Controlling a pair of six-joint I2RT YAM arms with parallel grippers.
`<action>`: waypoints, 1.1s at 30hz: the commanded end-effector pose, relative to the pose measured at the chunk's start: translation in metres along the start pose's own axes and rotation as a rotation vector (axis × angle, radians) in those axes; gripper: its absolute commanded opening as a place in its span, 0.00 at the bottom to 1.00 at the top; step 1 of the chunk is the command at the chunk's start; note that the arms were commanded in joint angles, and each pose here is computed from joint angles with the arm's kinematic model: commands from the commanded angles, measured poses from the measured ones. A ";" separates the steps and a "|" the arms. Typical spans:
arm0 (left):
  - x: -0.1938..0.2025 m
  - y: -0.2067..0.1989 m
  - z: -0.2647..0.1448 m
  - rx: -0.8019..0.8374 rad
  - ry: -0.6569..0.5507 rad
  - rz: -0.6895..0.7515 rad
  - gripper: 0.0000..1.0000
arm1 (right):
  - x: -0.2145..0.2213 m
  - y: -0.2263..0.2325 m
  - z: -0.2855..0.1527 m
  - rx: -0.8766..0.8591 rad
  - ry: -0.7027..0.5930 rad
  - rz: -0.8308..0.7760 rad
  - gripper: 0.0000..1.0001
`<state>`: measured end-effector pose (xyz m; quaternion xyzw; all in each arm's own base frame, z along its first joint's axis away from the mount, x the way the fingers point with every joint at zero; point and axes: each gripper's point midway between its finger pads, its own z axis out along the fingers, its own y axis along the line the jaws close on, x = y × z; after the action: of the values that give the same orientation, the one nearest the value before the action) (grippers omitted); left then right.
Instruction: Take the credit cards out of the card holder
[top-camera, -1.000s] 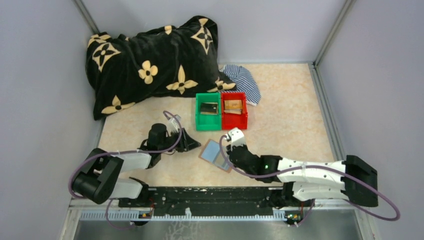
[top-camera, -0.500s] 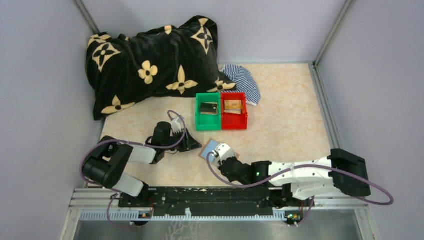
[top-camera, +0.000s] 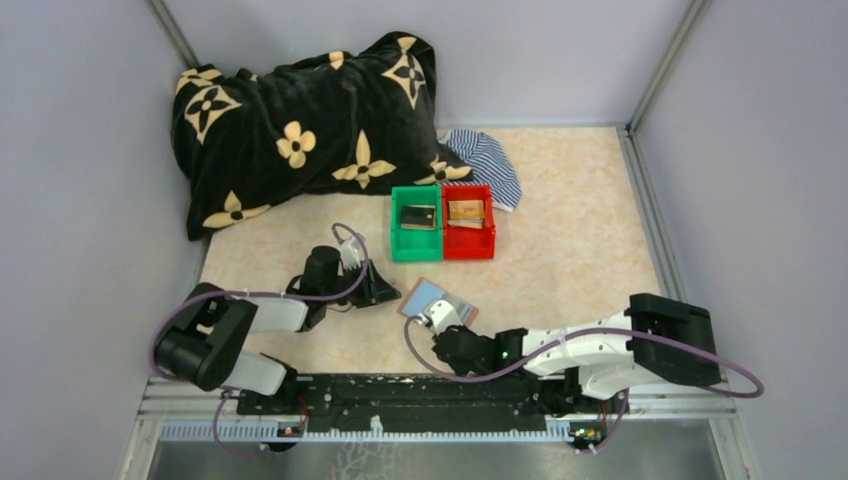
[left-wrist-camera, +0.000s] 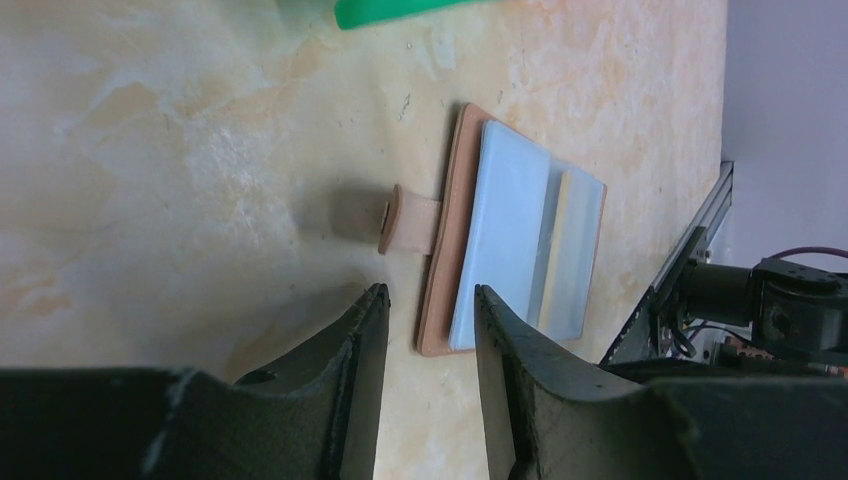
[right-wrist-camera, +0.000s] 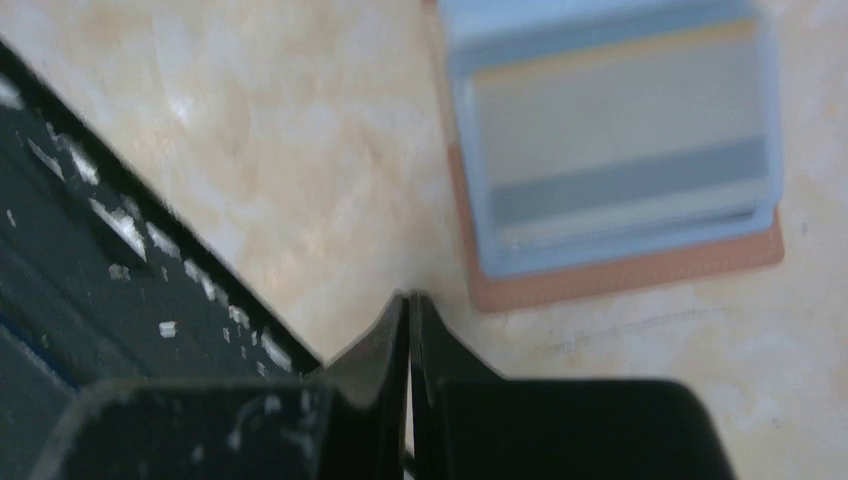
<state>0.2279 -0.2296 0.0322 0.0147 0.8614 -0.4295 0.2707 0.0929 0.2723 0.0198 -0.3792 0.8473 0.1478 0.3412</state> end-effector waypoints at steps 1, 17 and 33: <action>0.016 -0.005 -0.008 0.012 0.038 -0.006 0.43 | 0.008 -0.018 0.002 0.024 -0.014 0.106 0.00; 0.029 -0.050 -0.018 0.073 0.053 0.027 0.42 | -0.006 -0.081 -0.018 0.135 -0.095 0.308 0.00; 0.005 -0.073 0.010 0.114 0.134 0.130 0.44 | -0.078 -0.088 -0.016 0.044 -0.198 0.380 0.52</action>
<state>0.2098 -0.2738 0.0891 0.0873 0.8488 -0.4508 0.2622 0.1822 0.2222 0.0762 -0.1758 0.8792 0.1922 0.3990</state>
